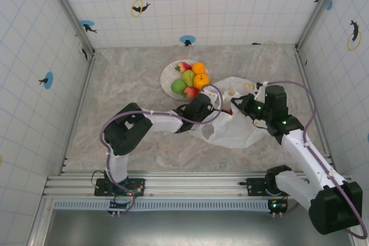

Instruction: Place the fruits into the plastic bag

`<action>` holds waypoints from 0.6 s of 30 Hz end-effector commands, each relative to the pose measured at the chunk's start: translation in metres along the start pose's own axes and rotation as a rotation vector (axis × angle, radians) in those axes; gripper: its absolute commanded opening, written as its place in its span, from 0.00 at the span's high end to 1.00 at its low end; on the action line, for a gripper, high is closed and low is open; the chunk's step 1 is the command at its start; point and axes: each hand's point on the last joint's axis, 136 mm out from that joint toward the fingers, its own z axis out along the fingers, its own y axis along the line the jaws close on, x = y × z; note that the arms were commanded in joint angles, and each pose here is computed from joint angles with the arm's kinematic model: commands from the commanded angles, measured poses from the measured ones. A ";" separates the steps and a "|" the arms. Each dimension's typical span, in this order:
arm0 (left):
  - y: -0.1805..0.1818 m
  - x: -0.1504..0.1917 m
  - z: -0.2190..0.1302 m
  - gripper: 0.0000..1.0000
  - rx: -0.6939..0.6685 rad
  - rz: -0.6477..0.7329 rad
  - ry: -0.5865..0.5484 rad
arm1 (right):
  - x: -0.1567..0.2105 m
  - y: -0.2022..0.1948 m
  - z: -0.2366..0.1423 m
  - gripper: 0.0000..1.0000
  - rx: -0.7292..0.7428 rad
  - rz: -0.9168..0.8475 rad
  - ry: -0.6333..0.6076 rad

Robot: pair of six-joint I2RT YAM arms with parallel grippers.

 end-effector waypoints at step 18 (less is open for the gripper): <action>0.017 0.012 -0.104 0.13 -0.058 0.086 0.056 | -0.019 -0.041 -0.017 1.00 0.135 -0.032 -0.039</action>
